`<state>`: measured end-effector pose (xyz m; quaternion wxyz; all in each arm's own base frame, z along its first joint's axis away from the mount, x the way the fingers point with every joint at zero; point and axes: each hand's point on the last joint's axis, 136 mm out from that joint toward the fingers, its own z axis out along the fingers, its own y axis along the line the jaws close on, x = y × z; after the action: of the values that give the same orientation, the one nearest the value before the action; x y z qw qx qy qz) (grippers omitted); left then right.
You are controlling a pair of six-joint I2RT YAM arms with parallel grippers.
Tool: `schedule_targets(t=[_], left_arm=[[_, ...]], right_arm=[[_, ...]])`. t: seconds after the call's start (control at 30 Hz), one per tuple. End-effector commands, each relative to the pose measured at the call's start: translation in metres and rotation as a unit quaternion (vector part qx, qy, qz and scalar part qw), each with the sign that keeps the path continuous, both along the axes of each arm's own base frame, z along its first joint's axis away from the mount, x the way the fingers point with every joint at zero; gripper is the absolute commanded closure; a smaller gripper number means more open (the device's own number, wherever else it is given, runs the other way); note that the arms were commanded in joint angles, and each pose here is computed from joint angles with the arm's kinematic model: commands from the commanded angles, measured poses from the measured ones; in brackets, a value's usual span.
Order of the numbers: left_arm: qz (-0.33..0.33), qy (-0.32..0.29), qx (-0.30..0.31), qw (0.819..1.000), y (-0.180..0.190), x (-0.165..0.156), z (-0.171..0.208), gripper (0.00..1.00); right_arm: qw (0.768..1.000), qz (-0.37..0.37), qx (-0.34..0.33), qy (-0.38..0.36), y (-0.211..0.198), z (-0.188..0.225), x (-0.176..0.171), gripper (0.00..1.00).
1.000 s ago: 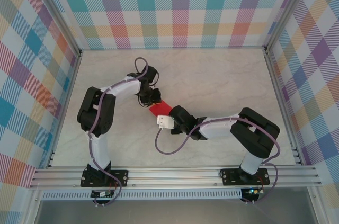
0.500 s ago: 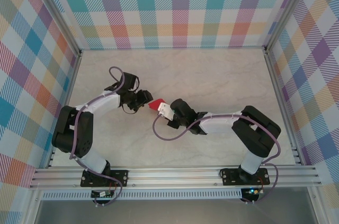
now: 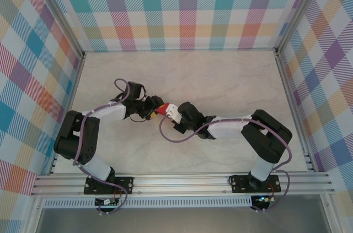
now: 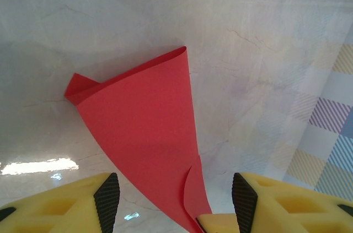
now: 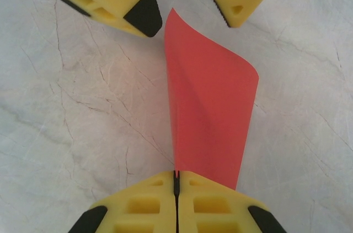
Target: Fold a paper plane with a square sheet of paper (pick it up from the middle)
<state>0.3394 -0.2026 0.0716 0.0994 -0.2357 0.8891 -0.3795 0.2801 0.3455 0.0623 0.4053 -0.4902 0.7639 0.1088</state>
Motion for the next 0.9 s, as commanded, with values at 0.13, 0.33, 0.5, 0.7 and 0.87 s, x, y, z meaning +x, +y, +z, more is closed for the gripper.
schedule_targets(t=[0.13,0.33,0.5,0.7,0.87], left_arm=[[0.034,0.025,0.029,0.999,0.007,-0.008,-0.016,0.42],[0.038,0.034,0.002,0.999,-0.008,-0.005,-0.020,0.55],[0.041,0.046,-0.010,0.998,-0.014,-0.004,-0.027,0.69],[0.045,0.048,-0.009,0.998,-0.013,-0.003,-0.027,0.86],[0.041,0.051,0.000,0.998,-0.013,-0.005,-0.027,0.92]], right_arm=[[1.000,-0.021,0.015,-0.006,0.000,0.006,0.008,0.95],[1.000,-0.013,0.025,-0.002,0.002,0.004,0.003,0.93],[0.999,-0.005,0.032,0.001,0.002,0.002,0.000,0.91],[1.000,0.000,0.025,0.001,0.000,-0.008,-0.003,0.87],[1.000,0.013,0.013,-0.015,0.001,-0.014,-0.001,0.77]])
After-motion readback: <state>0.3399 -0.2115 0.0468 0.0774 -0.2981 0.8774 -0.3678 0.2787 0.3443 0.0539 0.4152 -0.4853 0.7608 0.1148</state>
